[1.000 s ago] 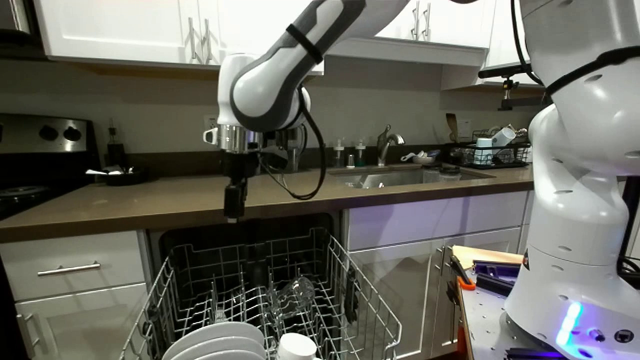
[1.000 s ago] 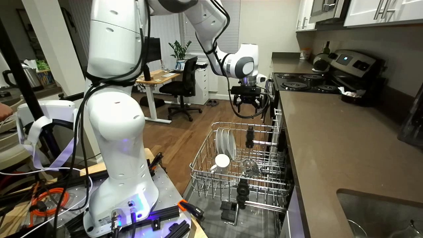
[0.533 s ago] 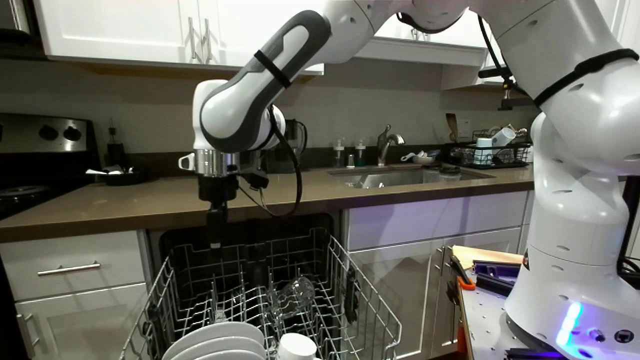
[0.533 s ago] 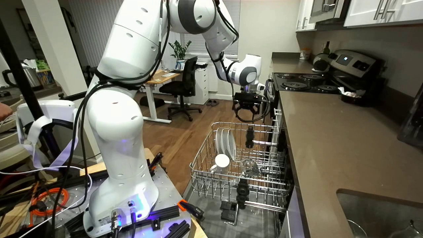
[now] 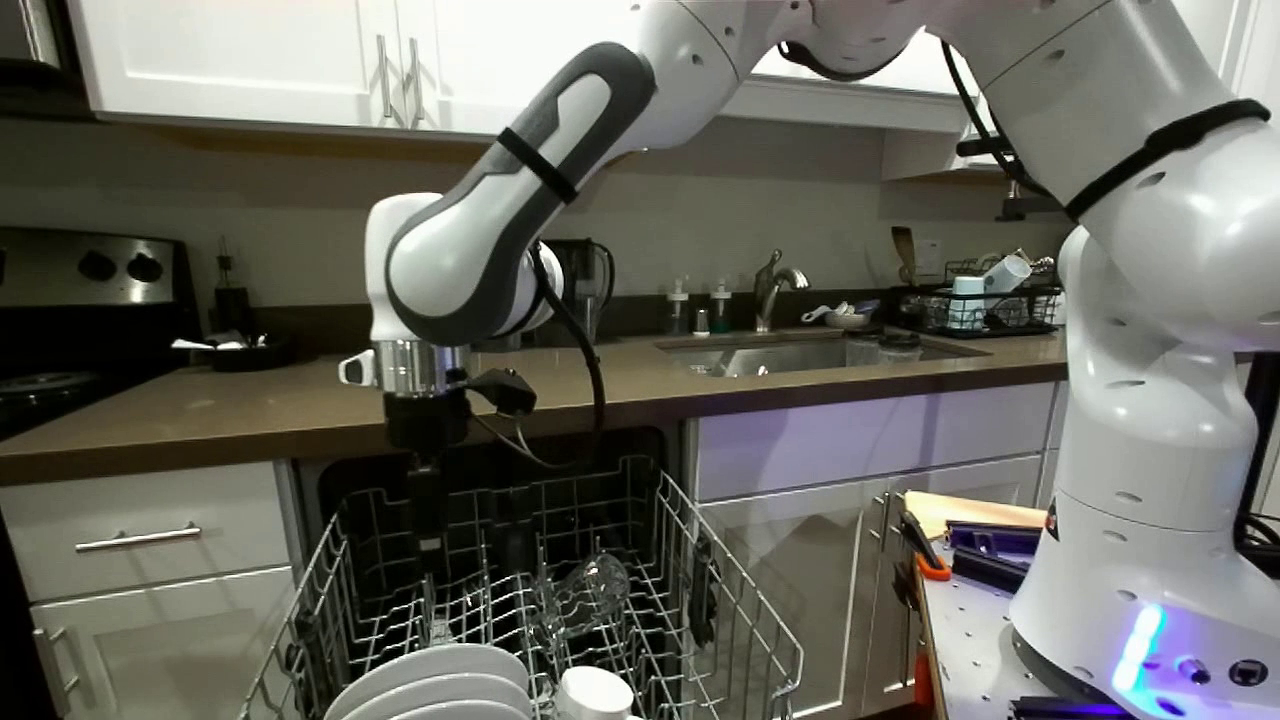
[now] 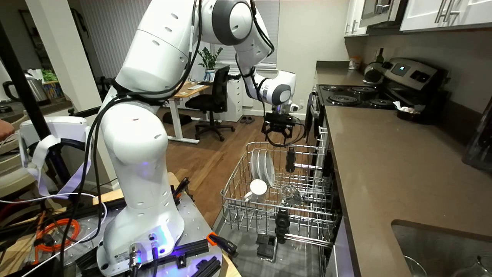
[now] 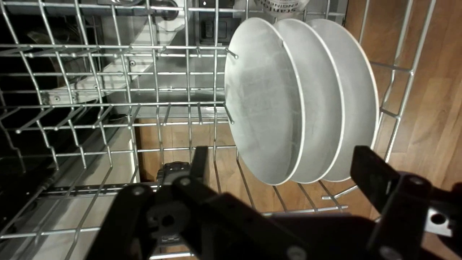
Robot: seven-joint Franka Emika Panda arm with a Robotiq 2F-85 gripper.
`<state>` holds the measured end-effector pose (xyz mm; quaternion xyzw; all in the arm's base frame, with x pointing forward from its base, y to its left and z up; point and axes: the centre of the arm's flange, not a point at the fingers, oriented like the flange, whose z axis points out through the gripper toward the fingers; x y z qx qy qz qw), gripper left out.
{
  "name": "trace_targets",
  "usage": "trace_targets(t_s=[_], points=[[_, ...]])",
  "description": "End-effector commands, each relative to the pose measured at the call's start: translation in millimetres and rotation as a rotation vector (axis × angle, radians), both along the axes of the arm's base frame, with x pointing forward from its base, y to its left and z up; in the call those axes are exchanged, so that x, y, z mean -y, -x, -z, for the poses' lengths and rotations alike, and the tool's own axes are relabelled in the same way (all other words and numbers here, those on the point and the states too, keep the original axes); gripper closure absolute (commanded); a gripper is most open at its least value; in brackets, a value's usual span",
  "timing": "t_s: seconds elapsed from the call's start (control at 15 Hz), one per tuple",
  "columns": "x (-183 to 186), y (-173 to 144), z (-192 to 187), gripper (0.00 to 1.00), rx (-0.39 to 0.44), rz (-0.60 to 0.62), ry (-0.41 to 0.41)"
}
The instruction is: Remove the first plate at the right out of the dishwasher and put it on the counter top
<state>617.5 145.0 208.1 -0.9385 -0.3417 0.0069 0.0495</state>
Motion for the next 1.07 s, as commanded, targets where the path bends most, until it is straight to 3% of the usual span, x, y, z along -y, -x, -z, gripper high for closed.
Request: trace_targets(t_s=[0.0,0.53,1.0], points=[[-2,1,3,0.0,-0.004,-0.003,0.0],[-19,9,27,0.0,0.031,-0.036,-0.034],[-27,14,65,0.0,-0.004,-0.065,-0.039]])
